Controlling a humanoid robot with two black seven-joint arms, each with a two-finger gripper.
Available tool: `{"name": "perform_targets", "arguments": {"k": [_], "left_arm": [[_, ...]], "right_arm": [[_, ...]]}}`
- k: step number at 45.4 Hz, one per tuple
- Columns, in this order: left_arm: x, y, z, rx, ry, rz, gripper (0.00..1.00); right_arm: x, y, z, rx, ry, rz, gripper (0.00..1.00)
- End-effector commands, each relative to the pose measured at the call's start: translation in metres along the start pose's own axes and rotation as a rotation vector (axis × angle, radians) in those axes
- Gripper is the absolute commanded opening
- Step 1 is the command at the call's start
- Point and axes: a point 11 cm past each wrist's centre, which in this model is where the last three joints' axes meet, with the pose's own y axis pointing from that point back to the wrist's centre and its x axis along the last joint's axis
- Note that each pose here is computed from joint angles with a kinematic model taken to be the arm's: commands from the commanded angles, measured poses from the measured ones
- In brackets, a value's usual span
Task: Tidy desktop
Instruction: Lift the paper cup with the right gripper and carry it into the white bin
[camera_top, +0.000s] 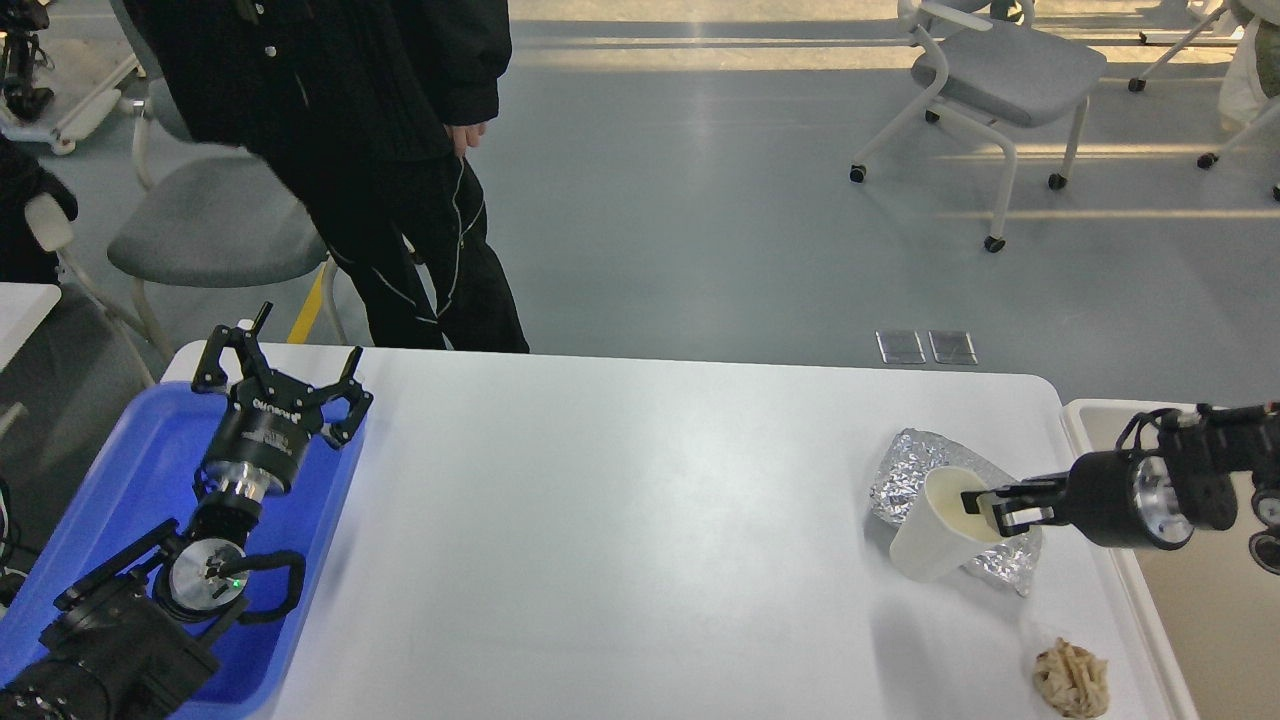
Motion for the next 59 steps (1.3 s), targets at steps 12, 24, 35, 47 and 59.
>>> {"name": "perform_targets", "arguments": {"k": [12, 24, 35, 47, 59], "left_arm": [[0.0, 0.0, 0.0, 0.0, 0.0, 0.0, 1.0], [0.0, 0.0, 0.0, 0.0, 0.0, 0.0, 1.0], [0.0, 0.0, 0.0, 0.0, 0.0, 0.0, 1.0], [0.0, 0.0, 0.0, 0.0, 0.0, 0.0, 1.0], [0.0, 0.0, 0.0, 0.0, 0.0, 0.0, 1.0]], "right_arm": [[0.096, 0.1, -0.026, -0.031, 0.046, -0.043, 0.0], [0.106, 0.121, -0.029, -0.041, 0.045, -0.033, 0.0], [0.101, 0.125, -0.023, -0.05, 0.025, -0.025, 0.0], [0.082, 0.157, 0.01, -0.105, -0.109, 0.066, 0.0], [0.054, 0.2, 0.049, -0.164, -0.325, 0.257, 0.0]]}}
